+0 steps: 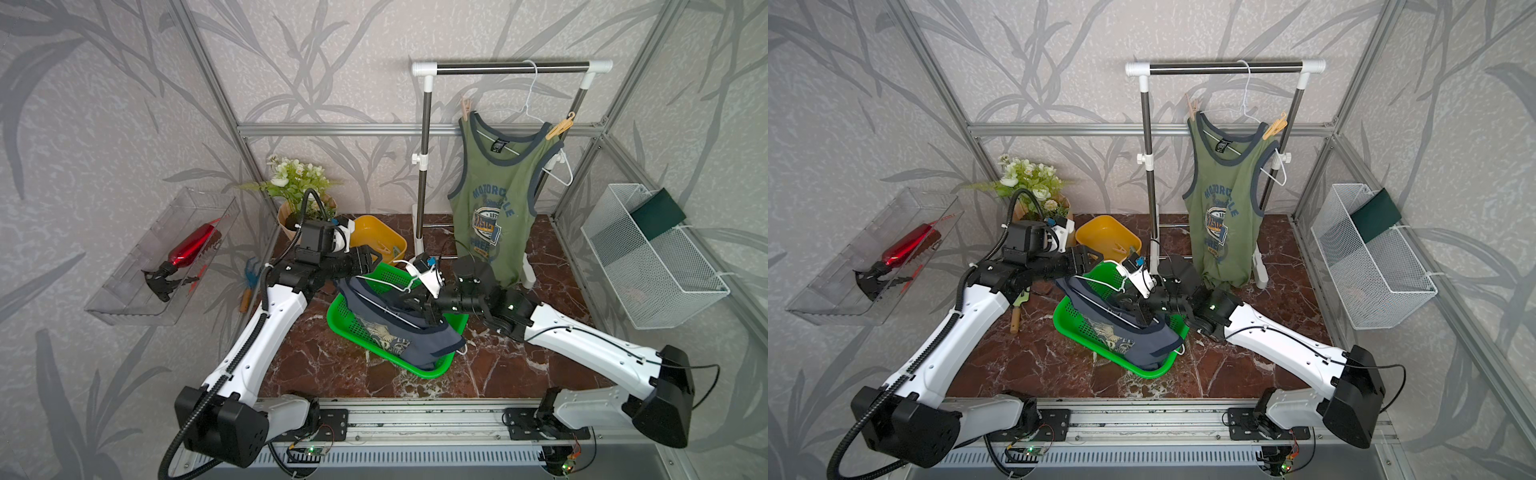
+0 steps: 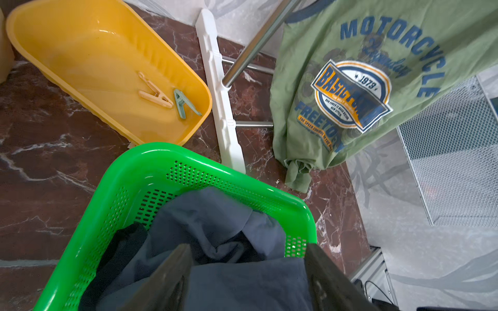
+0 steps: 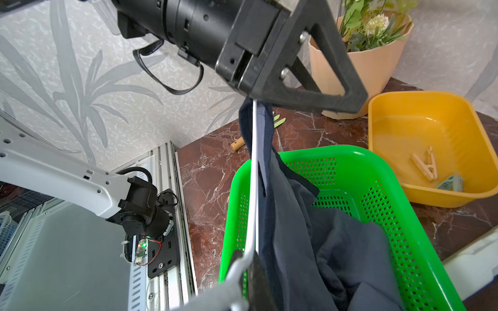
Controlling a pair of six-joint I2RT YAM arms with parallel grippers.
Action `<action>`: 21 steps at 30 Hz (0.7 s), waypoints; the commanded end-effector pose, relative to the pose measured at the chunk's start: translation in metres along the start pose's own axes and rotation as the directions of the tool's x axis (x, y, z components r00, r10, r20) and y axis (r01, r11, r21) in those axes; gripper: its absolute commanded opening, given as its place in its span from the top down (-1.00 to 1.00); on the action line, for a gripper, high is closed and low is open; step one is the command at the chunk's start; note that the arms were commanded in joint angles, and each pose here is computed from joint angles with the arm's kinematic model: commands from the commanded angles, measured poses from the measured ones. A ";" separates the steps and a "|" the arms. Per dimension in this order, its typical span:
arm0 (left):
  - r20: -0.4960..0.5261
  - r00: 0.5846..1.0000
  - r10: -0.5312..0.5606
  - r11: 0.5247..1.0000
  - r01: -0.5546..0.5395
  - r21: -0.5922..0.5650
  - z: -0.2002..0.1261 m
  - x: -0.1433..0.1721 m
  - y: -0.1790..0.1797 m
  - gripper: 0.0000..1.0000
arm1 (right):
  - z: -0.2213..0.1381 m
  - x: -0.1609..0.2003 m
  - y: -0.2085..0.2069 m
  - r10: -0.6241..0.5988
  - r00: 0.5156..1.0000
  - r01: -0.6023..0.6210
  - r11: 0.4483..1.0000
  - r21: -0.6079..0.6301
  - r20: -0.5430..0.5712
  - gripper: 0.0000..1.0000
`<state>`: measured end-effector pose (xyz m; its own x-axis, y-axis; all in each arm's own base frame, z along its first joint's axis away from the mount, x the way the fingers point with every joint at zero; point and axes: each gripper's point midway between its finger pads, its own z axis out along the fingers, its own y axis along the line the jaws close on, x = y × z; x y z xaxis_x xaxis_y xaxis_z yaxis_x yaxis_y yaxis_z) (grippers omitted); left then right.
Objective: Remove the clothespins securing tank tops to the hanger
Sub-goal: Remove the tank top from the hanger.
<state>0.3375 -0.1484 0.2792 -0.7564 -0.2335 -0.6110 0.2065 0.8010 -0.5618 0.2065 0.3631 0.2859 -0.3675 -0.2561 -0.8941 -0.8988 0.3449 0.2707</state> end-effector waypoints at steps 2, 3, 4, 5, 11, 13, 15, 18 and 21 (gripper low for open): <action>0.097 0.995 -0.021 1.000 0.019 0.024 -0.018 -0.022 -0.012 -0.55 | -0.013 0.010 0.007 -0.009 1.000 0.009 1.000 -0.007 -0.005 1.00; 0.103 0.994 -0.028 0.999 0.025 0.033 -0.020 -0.023 -0.014 -0.60 | -0.014 0.013 0.007 -0.006 1.000 0.006 1.000 -0.007 -0.008 1.00; 0.108 0.994 -0.035 0.999 0.030 0.044 -0.021 -0.024 -0.016 -0.63 | -0.015 0.015 0.007 -0.005 1.000 0.005 1.000 -0.004 -0.010 1.00; 0.112 0.993 -0.038 0.998 0.032 0.054 -0.022 -0.024 -0.018 -0.65 | -0.016 0.016 0.007 -0.004 1.000 0.004 1.000 0.001 -0.009 1.00; 0.161 0.987 -0.025 1.000 0.022 0.020 -0.040 -0.024 -0.013 -0.65 | -0.027 0.020 -0.001 0.003 1.000 -0.003 0.999 0.046 0.006 1.00; 0.173 0.984 -0.029 1.000 0.030 -0.003 -0.048 -0.020 -0.006 -0.65 | -0.032 0.019 -0.007 0.013 1.000 -0.014 0.998 0.065 0.012 1.00; 0.177 0.983 -0.038 0.999 0.043 -0.024 -0.054 -0.013 0.002 -0.65 | -0.038 0.018 -0.015 0.031 0.999 -0.033 0.996 0.084 0.025 1.00; 0.161 0.985 -0.059 0.996 0.069 -0.056 -0.057 0.003 0.014 -0.70 | -0.049 0.013 -0.025 0.050 0.997 -0.055 0.993 0.101 0.053 1.00; 0.144 0.986 -0.084 0.993 0.095 -0.076 -0.057 0.020 0.025 -0.71 | -0.056 0.010 -0.028 0.059 0.996 -0.067 0.992 0.110 0.073 1.00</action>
<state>0.3018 -0.1091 0.3074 -0.6415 -0.3658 -0.6742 0.1496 0.8024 -0.5778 0.2170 0.3064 0.2774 -0.4090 -0.2062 -0.8889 -0.8407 0.4639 0.2792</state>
